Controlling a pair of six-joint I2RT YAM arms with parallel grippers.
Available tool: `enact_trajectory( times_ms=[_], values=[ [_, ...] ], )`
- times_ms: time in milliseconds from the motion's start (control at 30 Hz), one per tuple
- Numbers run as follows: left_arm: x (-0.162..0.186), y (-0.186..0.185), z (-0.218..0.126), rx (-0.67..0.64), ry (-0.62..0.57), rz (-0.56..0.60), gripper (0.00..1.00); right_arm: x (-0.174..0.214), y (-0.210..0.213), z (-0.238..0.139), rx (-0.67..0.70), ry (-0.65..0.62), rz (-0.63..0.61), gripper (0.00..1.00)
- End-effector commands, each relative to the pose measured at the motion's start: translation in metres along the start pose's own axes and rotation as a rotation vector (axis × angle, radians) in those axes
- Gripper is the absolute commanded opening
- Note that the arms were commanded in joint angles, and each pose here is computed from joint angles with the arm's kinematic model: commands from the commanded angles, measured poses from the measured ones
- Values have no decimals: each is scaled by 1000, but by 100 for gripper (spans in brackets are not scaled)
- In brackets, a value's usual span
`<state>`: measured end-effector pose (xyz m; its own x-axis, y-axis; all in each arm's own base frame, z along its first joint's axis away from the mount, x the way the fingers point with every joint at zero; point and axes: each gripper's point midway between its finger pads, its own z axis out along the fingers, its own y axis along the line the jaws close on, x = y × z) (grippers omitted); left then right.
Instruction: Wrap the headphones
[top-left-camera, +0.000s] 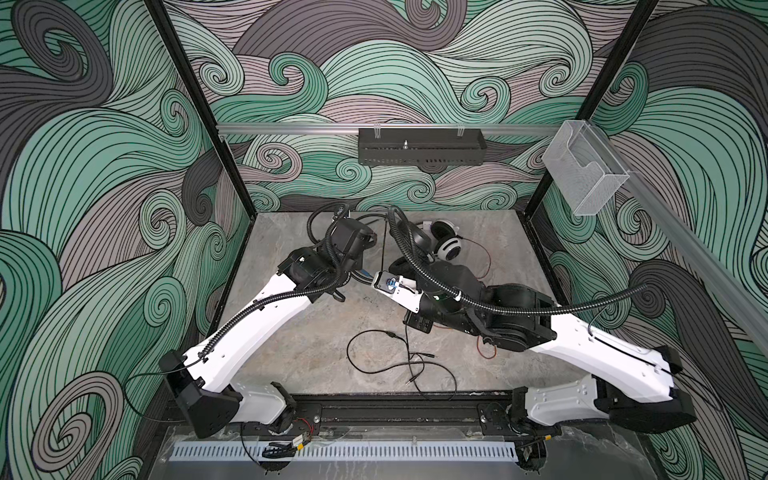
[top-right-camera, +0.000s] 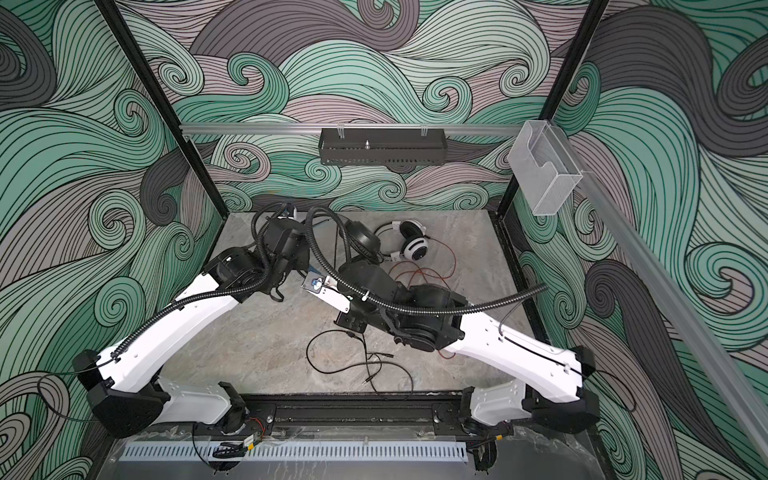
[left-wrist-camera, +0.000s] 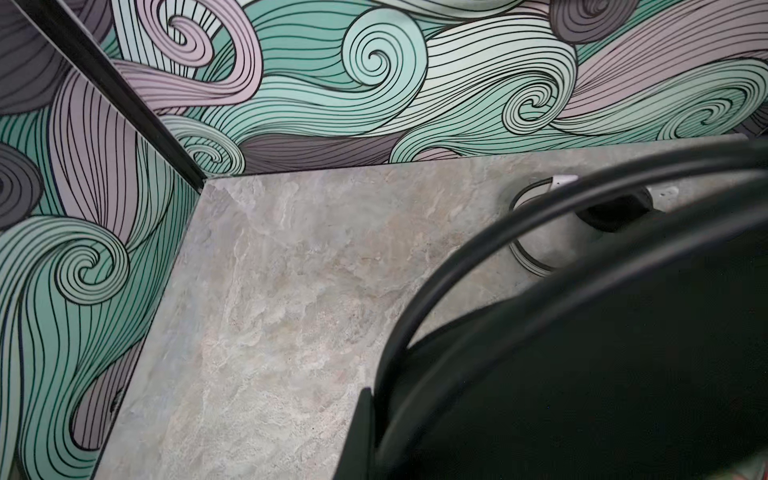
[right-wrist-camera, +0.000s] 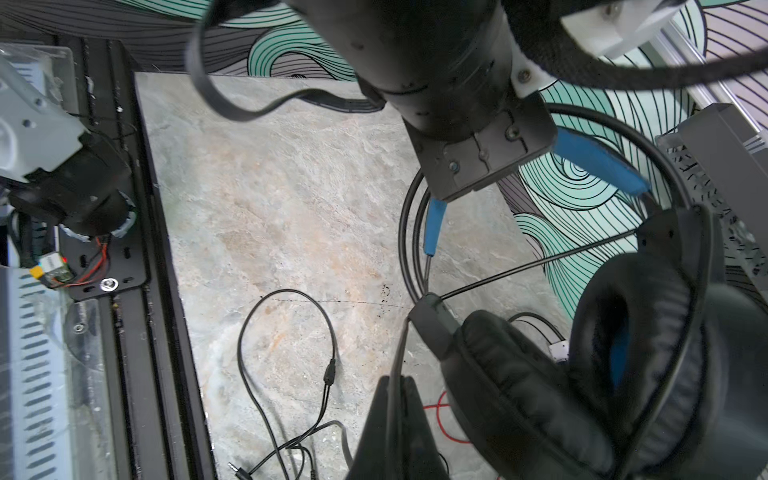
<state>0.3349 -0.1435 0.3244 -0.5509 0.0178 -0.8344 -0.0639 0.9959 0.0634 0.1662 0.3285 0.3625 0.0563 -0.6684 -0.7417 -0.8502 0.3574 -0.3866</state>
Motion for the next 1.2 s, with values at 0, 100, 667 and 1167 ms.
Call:
enact_trajectory(
  times_ms=[0,100,667,1167],
  values=[
    [-32,29,-5,-64,-84,-128,0,-42,-6,-35,-34,-206,100,0],
    [-58,43,-9,-76,-136,-159,0,-46,-1,-39,-69,-226,107,0],
    [-212,48,-109,130,-431,-298,0,-9,-48,-18,-71,-338,382,0],
    [-238,30,-151,381,-488,-438,0,11,-74,58,-224,-428,637,0]
  ],
)
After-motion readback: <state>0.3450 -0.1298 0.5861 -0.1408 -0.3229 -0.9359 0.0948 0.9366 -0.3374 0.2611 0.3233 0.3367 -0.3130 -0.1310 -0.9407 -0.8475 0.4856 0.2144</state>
